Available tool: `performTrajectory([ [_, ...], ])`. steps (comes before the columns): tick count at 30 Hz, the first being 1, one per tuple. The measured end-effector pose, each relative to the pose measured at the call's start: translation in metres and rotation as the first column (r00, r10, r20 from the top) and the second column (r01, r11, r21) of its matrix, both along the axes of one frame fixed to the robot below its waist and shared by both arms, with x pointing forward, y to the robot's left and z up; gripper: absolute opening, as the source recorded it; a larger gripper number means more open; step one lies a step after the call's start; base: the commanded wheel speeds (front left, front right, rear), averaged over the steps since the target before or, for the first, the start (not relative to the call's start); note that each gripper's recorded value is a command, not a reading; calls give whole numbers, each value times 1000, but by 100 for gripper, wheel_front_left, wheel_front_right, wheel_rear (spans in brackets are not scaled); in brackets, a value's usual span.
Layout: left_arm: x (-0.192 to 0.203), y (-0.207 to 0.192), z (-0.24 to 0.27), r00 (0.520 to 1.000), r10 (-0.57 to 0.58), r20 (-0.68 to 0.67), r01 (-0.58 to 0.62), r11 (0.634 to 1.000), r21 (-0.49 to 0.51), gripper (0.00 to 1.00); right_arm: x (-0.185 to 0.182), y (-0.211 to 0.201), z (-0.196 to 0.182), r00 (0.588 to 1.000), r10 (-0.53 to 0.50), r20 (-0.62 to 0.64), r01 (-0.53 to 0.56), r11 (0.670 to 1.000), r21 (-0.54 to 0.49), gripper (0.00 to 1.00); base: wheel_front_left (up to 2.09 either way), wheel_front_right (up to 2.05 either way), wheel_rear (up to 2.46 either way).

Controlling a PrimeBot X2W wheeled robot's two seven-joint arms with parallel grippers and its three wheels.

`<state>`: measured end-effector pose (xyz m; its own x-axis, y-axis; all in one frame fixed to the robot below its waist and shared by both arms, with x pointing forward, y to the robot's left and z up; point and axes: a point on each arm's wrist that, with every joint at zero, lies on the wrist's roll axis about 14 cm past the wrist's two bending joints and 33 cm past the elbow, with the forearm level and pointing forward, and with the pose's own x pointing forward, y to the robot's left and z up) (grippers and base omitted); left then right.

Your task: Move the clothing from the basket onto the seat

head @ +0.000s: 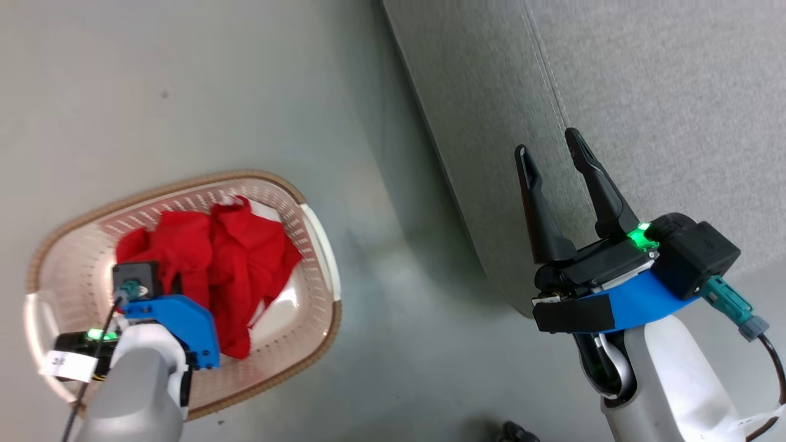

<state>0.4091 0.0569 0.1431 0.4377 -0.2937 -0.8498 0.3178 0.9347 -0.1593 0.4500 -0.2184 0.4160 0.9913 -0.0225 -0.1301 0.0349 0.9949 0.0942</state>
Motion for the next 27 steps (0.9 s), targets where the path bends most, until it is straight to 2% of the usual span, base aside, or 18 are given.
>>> performTrajectory([
  [9, 1, -5, 67, 990, 46, 137, -36, 996, -81, 0, -11, 11, 35, 997, 23, 77, -23, 1000, -1, 100, 0, 0, 0],
  [16, 4, -6, 122, 963, 47, 265, -12, 991, -133, 0, -30, 20, 53, 993, 35, 113, -36, 999, 11, 100, 0, 0, 0],
  [22, 16, -8, 174, 914, 50, 403, 19, 986, -167, 0, -41, 36, 69, 985, 76, 154, -79, 997, 15, 100, 0, 0, 0],
  [27, 28, -14, 221, 851, 71, 521, 45, 977, -206, 0, -48, 46, 82, 977, 101, 190, -106, 994, 17, 100, 0, 0, 0],
])
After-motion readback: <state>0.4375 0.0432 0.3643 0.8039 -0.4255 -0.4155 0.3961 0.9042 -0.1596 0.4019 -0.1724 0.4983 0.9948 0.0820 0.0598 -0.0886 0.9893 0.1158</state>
